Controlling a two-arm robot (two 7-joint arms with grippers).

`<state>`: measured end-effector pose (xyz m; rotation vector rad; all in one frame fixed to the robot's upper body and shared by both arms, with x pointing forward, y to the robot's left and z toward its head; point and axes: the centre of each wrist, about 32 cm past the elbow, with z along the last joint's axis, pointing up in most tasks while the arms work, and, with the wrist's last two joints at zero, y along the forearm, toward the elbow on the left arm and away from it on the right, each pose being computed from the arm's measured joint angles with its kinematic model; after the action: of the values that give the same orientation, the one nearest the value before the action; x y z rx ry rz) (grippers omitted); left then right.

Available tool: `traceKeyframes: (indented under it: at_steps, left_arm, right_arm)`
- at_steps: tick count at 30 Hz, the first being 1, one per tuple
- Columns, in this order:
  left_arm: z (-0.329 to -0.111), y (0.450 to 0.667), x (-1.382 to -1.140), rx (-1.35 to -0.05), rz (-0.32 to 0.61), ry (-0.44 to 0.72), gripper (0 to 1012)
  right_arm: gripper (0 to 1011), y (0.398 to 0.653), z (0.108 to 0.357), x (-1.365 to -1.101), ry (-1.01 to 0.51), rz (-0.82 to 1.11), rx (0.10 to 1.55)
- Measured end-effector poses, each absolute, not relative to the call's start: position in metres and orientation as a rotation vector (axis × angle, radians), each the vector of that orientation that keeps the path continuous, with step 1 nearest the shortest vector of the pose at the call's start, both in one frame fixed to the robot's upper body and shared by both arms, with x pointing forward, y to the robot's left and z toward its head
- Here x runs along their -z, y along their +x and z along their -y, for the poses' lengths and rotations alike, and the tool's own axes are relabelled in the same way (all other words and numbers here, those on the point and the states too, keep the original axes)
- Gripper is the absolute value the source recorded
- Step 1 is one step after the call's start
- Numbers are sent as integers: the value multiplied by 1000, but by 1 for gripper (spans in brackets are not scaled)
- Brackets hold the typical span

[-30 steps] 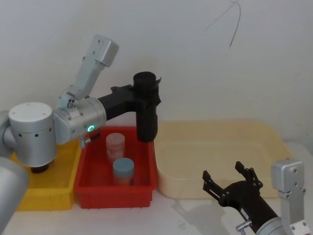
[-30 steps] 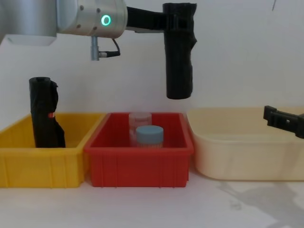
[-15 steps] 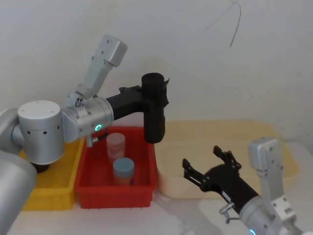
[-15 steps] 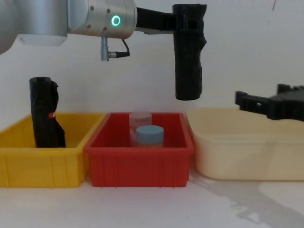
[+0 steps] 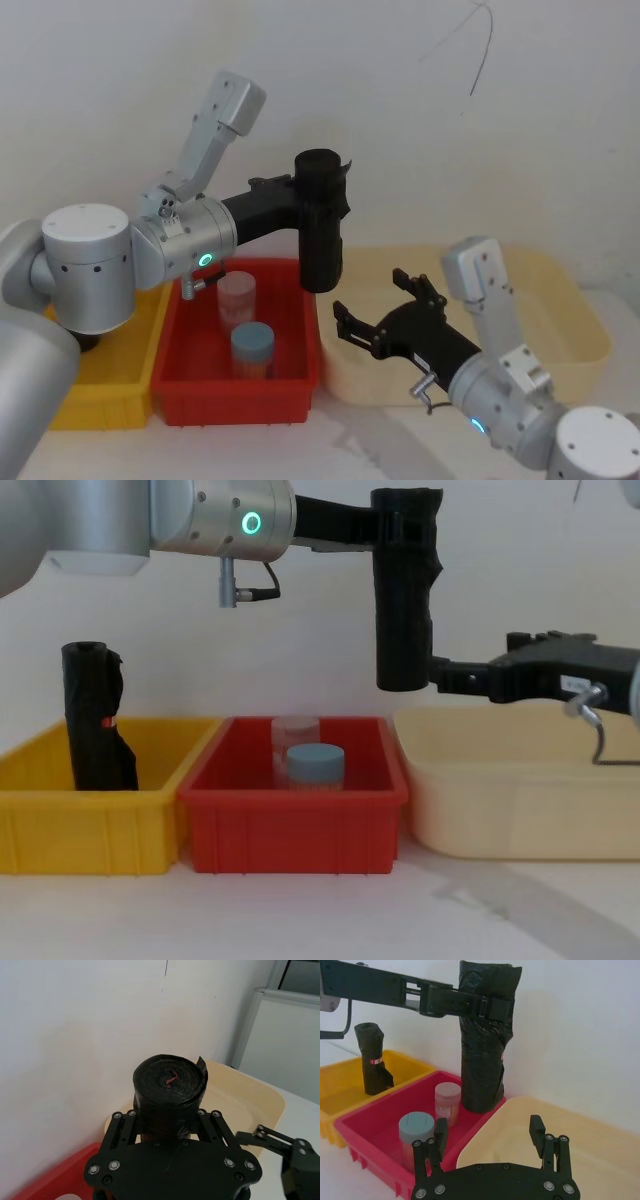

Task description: Pick up the garbage bag with the one hand and transfer it to the other hand.

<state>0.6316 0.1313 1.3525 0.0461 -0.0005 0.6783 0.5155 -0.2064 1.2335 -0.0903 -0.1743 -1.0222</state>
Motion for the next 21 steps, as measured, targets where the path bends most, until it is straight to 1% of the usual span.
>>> traceKeyframes:
  at_steps: [10, 21]
  left_arm:
    - [-131, 632, -1352, -676, -1, 46, 456]
    - [-130, 632, -1352, -674, -1, 47, 456]
  right_arm:
    - [1001, 536, 195, -1246, -120, 194, 1003]
    - [1001, 548, 185, -1253, -141, 207, 1003]
